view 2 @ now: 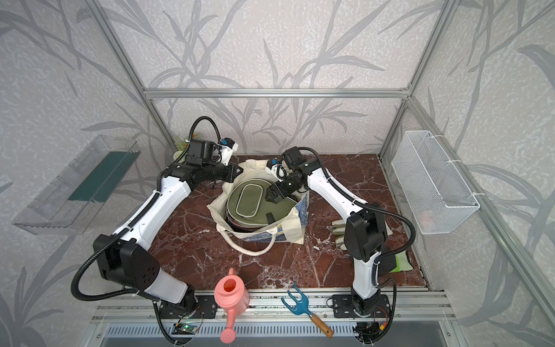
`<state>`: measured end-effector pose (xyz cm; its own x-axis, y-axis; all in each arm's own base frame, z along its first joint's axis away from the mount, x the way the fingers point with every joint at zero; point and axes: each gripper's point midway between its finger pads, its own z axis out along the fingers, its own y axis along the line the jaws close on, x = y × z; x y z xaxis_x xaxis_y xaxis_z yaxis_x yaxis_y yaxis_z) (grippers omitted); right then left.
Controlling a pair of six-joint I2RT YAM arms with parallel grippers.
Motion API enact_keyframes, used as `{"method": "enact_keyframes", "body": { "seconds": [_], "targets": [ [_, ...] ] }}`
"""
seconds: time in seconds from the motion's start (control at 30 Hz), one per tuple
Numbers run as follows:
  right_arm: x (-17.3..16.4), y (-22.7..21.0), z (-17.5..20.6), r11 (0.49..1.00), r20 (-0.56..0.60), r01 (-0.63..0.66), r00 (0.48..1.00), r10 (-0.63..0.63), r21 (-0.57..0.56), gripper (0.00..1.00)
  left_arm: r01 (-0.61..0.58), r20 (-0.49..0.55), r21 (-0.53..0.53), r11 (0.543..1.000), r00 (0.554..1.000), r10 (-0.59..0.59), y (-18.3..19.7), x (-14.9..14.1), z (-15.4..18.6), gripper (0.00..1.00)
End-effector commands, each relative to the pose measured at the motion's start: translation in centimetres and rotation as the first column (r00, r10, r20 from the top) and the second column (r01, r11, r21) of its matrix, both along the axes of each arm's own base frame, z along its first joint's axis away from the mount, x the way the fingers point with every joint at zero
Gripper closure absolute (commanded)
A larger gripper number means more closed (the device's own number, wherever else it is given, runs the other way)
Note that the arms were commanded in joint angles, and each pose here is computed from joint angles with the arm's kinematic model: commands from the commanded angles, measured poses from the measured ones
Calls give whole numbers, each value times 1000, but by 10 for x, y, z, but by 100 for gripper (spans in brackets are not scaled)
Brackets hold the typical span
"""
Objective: Remove the ping pong set from the canvas bag
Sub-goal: Pick up the ping pong set from the canvas bag.
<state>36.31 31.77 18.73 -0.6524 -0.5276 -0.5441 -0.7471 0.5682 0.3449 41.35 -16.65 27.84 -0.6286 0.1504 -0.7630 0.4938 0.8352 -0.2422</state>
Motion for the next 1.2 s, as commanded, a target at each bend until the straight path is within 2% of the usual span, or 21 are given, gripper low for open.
{"method": "enact_keyframes", "body": {
  "seconds": [0.0,0.17,0.27,0.37,0.5,0.67,0.8,1.0,1.17],
  "targets": [
    [-31,17,0,986,-128,-106,984,122,128,4,37,118,-36,999,992,-32,-5,5,32,100],
    [-52,21,9,963,-174,-169,963,207,208,19,34,116,-39,999,993,-29,-5,7,31,100],
    [-56,19,10,962,-176,-173,961,211,209,42,33,113,-41,999,993,-28,-5,7,30,100],
    [-57,18,19,962,-154,-174,966,208,211,71,24,113,-35,999,993,-20,-3,5,30,100],
    [-57,15,43,960,-102,-176,974,202,216,99,8,111,-18,1000,994,-6,1,1,30,100],
    [-53,7,84,968,16,-156,988,156,198,100,-34,115,18,999,993,32,12,-4,30,100],
    [-44,-6,124,977,158,-81,986,50,198,100,-52,116,31,998,992,48,17,-11,28,100],
    [-47,-27,183,973,311,-12,948,-62,229,100,-68,120,36,997,991,63,21,-14,25,100],
    [-39,-48,212,969,417,84,891,-178,234,100,-70,117,35,997,991,65,21,-15,24,100]
  ]
}}
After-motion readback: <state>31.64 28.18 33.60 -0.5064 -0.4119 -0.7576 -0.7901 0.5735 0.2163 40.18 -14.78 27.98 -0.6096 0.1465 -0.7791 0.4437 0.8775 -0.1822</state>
